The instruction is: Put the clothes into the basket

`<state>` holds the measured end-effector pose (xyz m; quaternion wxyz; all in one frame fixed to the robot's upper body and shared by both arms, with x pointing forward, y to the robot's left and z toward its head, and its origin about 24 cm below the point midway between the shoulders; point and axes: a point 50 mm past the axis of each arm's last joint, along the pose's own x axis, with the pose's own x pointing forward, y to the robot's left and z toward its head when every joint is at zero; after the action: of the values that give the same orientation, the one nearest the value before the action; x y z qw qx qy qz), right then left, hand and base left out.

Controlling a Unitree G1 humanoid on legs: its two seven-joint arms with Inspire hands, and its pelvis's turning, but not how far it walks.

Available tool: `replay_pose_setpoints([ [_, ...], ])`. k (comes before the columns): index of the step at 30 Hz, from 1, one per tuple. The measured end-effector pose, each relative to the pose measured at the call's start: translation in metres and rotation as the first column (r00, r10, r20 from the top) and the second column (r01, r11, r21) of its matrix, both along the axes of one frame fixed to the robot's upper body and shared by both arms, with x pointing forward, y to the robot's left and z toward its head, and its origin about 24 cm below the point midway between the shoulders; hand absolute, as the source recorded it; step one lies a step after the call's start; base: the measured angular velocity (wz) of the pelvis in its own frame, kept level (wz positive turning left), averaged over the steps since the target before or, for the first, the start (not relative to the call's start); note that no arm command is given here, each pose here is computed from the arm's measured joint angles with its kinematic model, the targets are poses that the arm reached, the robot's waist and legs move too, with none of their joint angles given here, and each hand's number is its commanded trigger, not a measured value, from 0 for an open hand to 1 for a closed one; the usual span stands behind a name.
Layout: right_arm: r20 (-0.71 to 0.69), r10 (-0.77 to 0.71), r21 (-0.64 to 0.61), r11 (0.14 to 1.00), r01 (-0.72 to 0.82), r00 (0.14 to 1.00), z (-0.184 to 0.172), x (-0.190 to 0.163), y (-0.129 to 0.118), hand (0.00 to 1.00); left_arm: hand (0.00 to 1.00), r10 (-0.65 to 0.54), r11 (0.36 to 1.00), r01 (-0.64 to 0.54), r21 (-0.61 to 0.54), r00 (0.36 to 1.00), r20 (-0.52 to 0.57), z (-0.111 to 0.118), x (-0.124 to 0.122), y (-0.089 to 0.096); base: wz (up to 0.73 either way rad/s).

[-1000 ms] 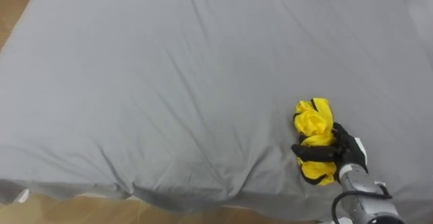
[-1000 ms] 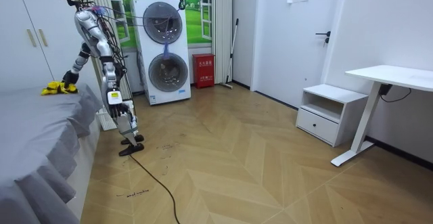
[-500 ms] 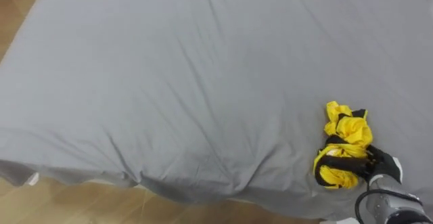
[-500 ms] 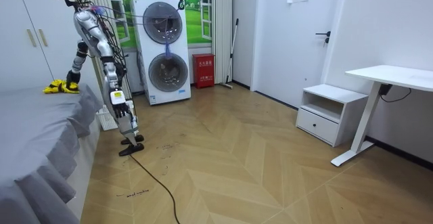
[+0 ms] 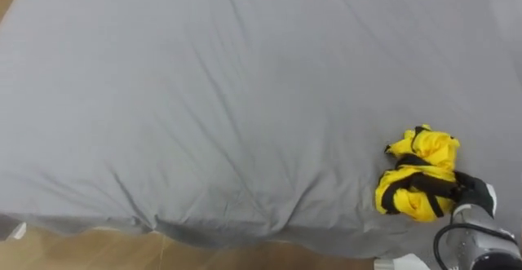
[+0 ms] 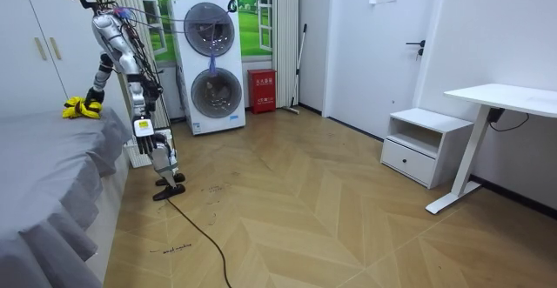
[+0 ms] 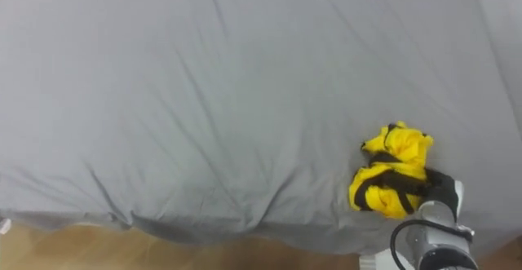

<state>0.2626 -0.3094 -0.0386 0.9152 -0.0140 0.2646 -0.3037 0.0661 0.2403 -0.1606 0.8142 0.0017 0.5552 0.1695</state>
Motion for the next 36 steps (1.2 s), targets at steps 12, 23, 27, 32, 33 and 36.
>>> replay_pose_setpoints([
  [12, 0.186, 0.015, 0.052, 0.998, -0.025, 0.982, 0.010, -0.036, 0.011, 1.00, 0.00, 0.051, 0.999, -0.051, 0.017, 0.999, -0.015, 0.000, -0.018, 0.003, -0.17],
  [23, 0.323, -0.042, 0.017, 0.999, 0.039, 0.945, 0.041, -0.049, 0.002, 1.00, 0.00, -0.011, 0.999, 0.012, 0.032, 0.999, -0.031, 0.000, -0.014, 0.000, -0.38],
  [27, 0.299, -0.064, 0.017, 0.998, 0.062, 0.952, 0.036, -0.058, -0.001, 1.00, 0.00, -0.019, 0.999, 0.019, 0.029, 1.000, -0.014, 0.001, -0.005, -0.001, -0.43],
  [32, 0.240, -0.066, 0.030, 0.998, 0.060, 0.969, 0.024, -0.072, -0.002, 1.00, 0.00, -0.016, 1.000, 0.017, 0.021, 0.998, -0.067, -0.001, -0.012, -0.001, -0.48],
  [33, 0.230, -0.073, 0.036, 0.997, 0.067, 0.971, 0.021, -0.075, -0.003, 1.00, 0.00, -0.013, 1.000, 0.015, 0.019, 0.996, -0.084, -0.002, -0.016, -0.001, -0.42],
  [36, 0.169, -0.099, 0.067, 0.994, 0.089, 0.981, 0.007, -0.085, -0.006, 1.00, 0.00, -0.016, 1.000, 0.017, 0.015, 0.993, -0.114, -0.004, -0.021, -0.002, -0.25],
])
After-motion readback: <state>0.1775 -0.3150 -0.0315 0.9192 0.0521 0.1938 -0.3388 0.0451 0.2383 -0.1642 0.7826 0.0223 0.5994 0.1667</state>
